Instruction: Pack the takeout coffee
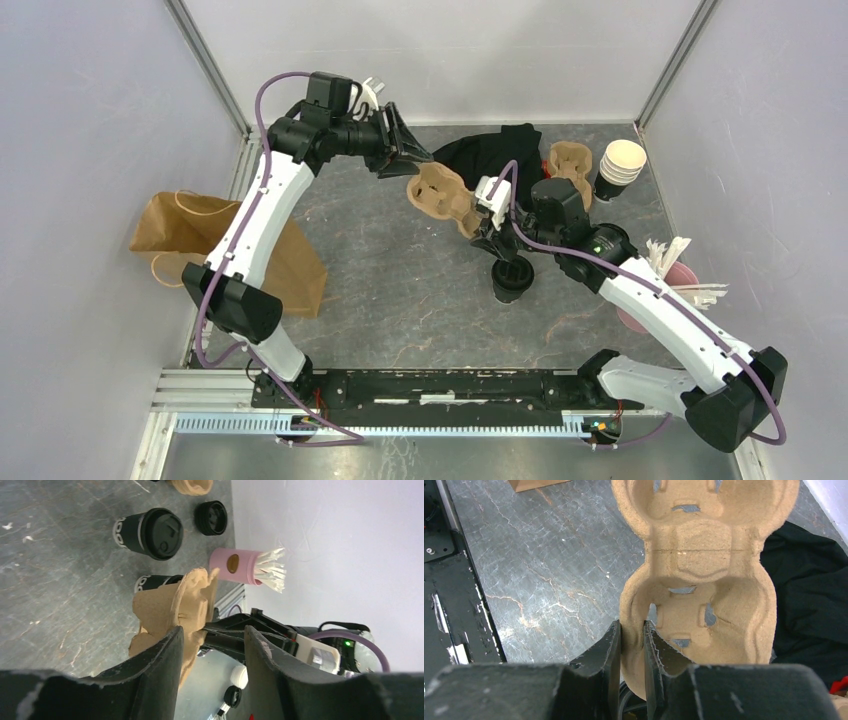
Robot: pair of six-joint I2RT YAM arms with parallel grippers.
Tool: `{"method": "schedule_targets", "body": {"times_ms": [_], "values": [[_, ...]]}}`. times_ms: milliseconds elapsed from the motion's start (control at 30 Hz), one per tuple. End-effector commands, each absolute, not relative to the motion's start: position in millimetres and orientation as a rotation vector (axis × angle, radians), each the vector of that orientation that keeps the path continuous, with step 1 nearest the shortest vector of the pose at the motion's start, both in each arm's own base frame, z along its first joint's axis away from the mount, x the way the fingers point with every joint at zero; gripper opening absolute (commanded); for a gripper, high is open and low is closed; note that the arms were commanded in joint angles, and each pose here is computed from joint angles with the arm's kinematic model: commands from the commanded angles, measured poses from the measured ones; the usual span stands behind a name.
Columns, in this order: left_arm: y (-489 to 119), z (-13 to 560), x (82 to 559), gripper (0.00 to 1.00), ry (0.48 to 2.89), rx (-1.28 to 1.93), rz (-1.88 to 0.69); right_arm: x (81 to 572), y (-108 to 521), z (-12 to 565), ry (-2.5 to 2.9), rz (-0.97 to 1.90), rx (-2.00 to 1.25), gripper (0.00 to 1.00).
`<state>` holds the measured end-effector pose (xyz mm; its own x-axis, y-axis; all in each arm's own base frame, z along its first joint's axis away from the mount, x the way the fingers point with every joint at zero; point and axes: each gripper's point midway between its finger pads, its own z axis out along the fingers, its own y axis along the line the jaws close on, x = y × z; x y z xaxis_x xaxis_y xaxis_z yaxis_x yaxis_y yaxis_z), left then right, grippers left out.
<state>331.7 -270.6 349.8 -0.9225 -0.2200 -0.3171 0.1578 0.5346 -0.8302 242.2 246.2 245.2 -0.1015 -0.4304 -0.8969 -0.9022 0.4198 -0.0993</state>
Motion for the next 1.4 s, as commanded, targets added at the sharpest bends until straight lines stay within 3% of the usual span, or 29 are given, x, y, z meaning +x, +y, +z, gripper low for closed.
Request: {"method": "schedule_targets", "body": {"times_ms": [0,167,400,933,1233,1367], "values": [[-255,361,329,0.6,2.358,-0.016,-1.213,250,255,278,1.618,0.604,-1.122,0.0],[-252,365,334,0.66,2.346,-0.042,-1.236,250,256,278,1.627,0.597,-1.134,0.0],[-242,364,335,0.67,2.346,-0.067,-1.224,248,254,276,1.633,0.592,-1.141,0.0],[-262,352,320,0.31,2.389,-0.003,-1.348,257,265,275,1.629,0.593,-1.147,0.0],[-261,341,317,0.26,2.428,0.017,-1.311,261,262,276,1.648,0.571,-1.102,0.0],[-260,344,320,0.04,2.415,0.034,-1.286,262,256,278,1.689,0.565,-1.031,0.05]]}}
